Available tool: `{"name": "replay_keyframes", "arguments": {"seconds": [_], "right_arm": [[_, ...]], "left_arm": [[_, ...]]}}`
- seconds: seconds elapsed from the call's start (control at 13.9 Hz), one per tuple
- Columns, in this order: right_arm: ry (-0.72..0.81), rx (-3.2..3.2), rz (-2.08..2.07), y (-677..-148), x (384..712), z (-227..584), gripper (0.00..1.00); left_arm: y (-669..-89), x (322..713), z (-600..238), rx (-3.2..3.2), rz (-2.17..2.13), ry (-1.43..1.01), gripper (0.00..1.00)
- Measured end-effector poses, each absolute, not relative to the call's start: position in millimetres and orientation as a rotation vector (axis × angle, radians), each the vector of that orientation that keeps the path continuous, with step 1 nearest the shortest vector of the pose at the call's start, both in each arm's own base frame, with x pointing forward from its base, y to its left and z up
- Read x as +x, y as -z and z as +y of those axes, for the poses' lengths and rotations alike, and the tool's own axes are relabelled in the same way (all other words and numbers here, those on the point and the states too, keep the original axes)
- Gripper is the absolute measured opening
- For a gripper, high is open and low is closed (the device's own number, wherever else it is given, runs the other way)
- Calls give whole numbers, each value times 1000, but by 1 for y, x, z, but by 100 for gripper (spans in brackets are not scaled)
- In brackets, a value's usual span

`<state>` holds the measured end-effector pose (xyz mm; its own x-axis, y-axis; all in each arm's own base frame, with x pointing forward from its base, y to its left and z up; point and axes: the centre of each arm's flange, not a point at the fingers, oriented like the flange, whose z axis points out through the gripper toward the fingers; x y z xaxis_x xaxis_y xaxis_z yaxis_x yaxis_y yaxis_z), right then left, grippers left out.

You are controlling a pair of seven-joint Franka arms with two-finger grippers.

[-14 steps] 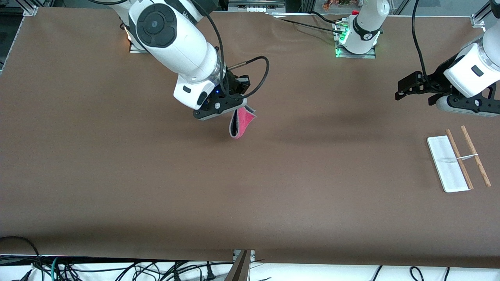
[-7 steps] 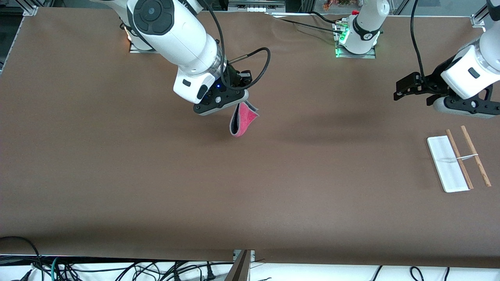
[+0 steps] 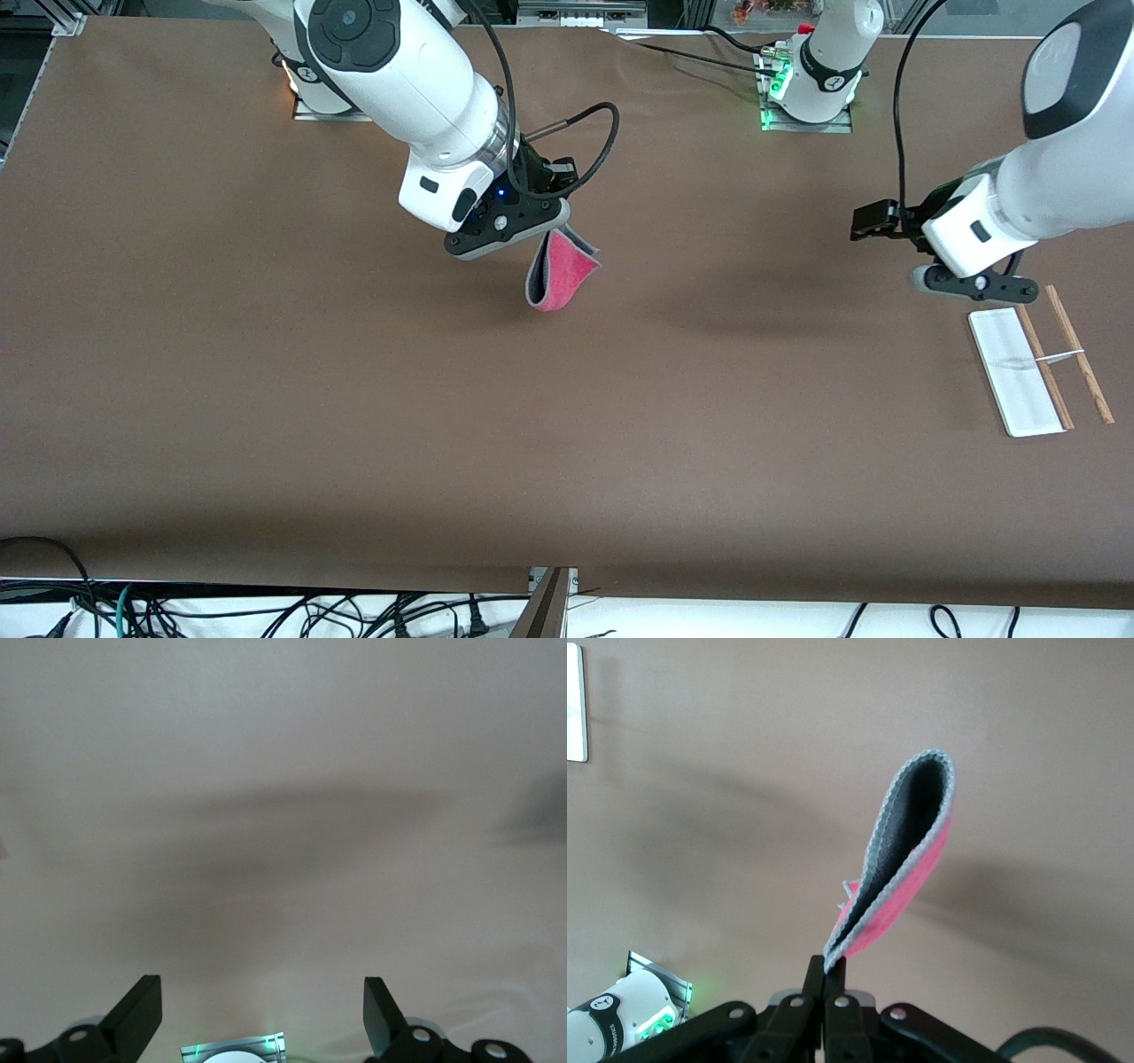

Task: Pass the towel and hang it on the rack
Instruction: 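Move the left gripper toward the towel held by the right gripper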

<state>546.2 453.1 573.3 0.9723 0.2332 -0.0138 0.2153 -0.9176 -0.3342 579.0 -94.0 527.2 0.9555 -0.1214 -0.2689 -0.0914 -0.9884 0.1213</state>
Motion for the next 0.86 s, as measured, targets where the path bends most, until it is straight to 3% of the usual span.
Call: {"name": "replay_keyframes", "arguments": {"seconds": [0.43, 0.86], "right_arm": [[-56, -2775, -332, -575, 544, 459, 2], [-49, -2773, -332, -578, 543, 459, 2]], "left_arm": [[-479, 558, -169, 2856, -526, 422, 100], [-408, 536, -229, 2688, -831, 214, 100]]}}
